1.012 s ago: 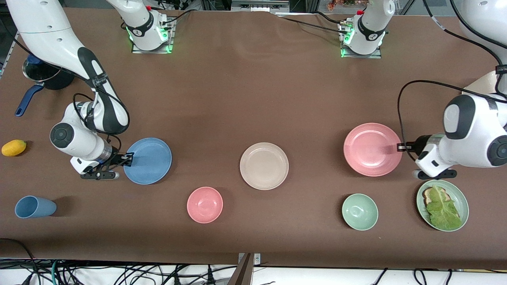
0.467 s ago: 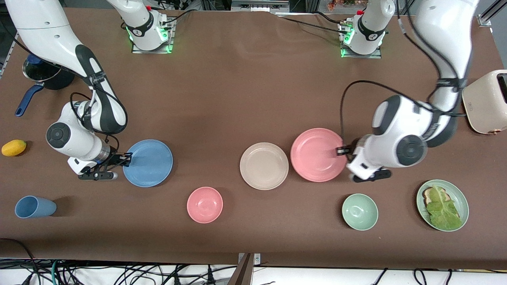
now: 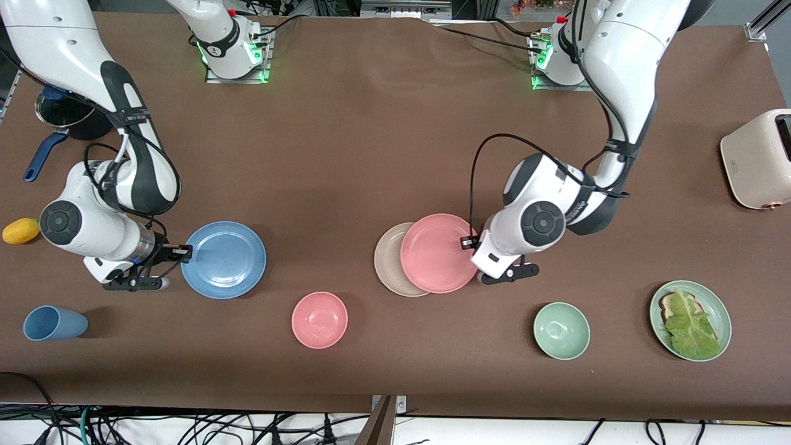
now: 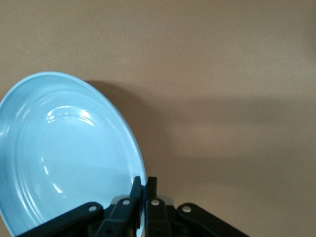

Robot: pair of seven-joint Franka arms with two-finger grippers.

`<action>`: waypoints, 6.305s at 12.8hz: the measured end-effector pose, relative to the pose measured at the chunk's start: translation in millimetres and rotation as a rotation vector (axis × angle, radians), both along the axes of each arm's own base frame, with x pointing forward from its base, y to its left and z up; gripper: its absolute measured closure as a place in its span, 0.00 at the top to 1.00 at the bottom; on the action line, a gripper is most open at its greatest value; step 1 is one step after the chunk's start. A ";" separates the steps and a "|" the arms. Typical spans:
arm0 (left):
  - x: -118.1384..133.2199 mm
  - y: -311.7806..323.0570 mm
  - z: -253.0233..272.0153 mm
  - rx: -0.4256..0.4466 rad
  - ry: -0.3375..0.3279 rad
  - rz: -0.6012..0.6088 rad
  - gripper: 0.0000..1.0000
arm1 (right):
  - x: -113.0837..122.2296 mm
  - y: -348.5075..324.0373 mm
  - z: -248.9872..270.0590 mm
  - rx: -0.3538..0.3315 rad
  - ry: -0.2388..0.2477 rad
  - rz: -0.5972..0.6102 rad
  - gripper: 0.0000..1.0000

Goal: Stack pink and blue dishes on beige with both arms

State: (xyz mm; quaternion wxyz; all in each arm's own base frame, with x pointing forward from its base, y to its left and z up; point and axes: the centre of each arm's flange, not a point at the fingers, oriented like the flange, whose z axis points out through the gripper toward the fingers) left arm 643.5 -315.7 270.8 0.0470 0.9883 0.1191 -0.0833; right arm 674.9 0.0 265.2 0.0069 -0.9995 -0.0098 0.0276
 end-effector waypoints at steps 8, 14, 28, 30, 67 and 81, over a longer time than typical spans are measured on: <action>13.3 -4.3 -10.4 0.036 -0.058 0.049 0.54 | 26.5 48.9 89.9 0.040 0.035 0.051 0.04; 52.2 108.2 24.7 0.082 -0.025 0.133 1.00 | 15.2 154.8 116.3 0.066 0.046 -0.026 0.04; 44.3 344.5 99.8 0.037 0.112 -0.042 1.00 | -64.0 446.7 43.9 0.191 -0.120 -0.315 0.04; 34.1 345.5 139.6 0.057 0.095 -0.049 1.00 | -69.8 457.2 32.5 0.196 -0.122 -0.317 0.04; -62.4 327.2 312.2 0.100 -0.155 -0.321 1.00 | -40.9 148.8 261.2 0.003 -0.007 -0.100 1.00; -62.3 321.9 311.8 0.099 -0.156 -0.332 1.00 | -85.9 46.5 314.9 0.003 -0.032 -0.062 1.00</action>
